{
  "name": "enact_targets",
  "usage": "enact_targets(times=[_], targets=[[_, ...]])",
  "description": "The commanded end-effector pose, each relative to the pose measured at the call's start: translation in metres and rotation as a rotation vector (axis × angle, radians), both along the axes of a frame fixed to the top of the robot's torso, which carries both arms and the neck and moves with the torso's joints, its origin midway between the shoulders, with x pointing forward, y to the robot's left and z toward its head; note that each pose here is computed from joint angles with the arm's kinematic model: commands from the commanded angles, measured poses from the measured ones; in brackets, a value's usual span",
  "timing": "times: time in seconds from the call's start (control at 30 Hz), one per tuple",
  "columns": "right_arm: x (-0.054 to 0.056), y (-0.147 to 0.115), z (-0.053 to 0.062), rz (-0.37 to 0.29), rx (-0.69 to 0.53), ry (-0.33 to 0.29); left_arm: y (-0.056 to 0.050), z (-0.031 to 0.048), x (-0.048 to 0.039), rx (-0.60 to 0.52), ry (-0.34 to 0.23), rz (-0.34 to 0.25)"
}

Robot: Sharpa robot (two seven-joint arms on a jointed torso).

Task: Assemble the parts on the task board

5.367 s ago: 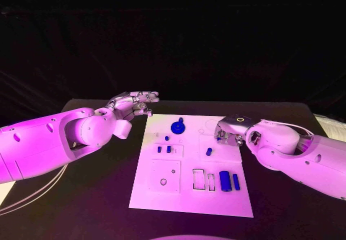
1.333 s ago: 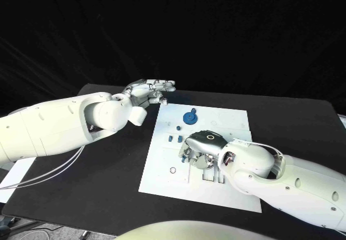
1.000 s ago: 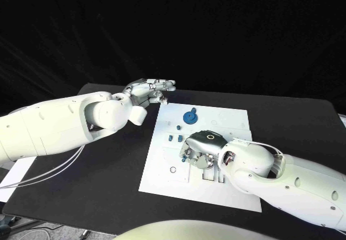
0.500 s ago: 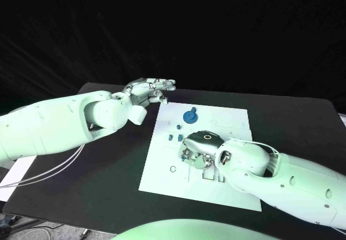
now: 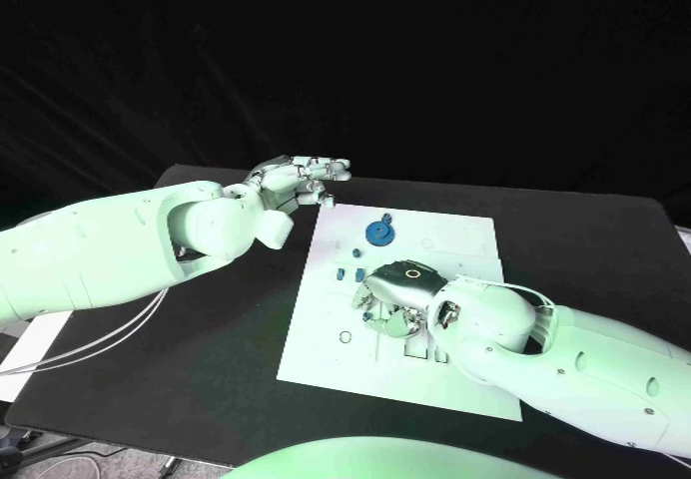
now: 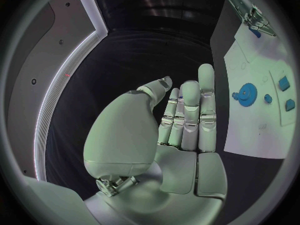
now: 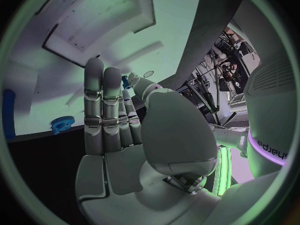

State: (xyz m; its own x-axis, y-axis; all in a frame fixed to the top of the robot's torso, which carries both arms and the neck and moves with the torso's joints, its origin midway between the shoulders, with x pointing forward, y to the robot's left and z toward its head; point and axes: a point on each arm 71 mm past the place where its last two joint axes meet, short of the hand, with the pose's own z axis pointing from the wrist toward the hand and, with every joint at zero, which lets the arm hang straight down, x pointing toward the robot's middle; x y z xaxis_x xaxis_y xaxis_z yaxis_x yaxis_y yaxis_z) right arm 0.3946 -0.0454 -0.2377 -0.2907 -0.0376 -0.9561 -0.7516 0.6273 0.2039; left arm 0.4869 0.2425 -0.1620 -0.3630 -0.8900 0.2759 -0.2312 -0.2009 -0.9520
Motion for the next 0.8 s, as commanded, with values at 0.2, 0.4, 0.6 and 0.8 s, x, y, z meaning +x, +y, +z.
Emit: enact_targets(times=[0.2, 0.4, 0.6, 0.8], targets=[[0.0, -0.008, -0.002, -0.038, -0.003, -0.019, -0.003, 0.001, -0.0008, 0.005, -0.012, -0.028], [-0.006, -0.016, 0.005, -0.041, 0.028, -0.034, -0.002, 0.0009, -0.0008, 0.006, -0.013, -0.026], [-0.006, -0.038, 0.021, -0.086, 0.043, -0.054, -0.001, 0.0009, -0.001, 0.006, -0.014, -0.024], [0.009, -0.078, 0.044, -0.187, 0.029, -0.116, 0.001, 0.0009, -0.0013, 0.007, -0.013, -0.022]])
